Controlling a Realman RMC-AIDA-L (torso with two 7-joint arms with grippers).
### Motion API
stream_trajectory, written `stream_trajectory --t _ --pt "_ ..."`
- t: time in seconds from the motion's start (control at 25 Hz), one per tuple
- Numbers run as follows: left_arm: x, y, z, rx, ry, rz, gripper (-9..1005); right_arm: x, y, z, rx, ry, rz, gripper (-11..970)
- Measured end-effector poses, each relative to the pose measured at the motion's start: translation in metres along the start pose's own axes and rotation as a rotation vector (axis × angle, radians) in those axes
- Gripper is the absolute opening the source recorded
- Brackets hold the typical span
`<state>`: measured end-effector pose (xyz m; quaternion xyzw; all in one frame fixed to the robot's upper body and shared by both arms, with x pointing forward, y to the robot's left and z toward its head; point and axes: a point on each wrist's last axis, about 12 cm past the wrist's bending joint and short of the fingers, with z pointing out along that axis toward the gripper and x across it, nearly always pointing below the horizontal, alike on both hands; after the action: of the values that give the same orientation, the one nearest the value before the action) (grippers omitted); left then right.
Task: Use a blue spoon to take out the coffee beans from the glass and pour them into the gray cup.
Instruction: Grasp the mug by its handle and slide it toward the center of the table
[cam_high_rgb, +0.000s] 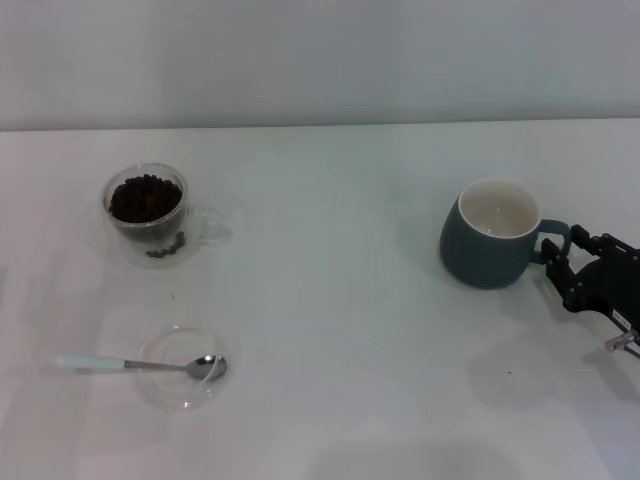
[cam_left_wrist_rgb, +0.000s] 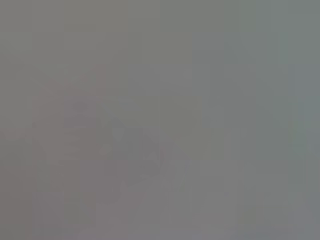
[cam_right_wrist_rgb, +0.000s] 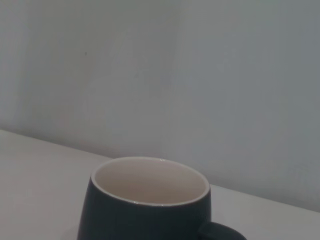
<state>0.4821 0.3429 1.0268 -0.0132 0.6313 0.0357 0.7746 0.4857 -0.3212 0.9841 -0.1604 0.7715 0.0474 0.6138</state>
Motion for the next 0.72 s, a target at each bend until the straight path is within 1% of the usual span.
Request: stream_trajectory --t 0.08,0.36,0.72 --pt "0.0000 0.0002 0.0000 0.000 0.000 0.000 725 -0.0005 0.0001 0.0004 0.000 -0.002 0.002 402" --pt "-0.0005 0.0001 0.0013 0.001 -0.003 -0.001 725 -0.0013 0.0003 0.0011 -0.001 -0.005 0.002 350" --pt "-0.0011 -0.0002 0.0037 -0.001 -0.006 -0.003 725 -0.0043 0.0049 0.0039 -0.027 -0.019 -0.009 282"
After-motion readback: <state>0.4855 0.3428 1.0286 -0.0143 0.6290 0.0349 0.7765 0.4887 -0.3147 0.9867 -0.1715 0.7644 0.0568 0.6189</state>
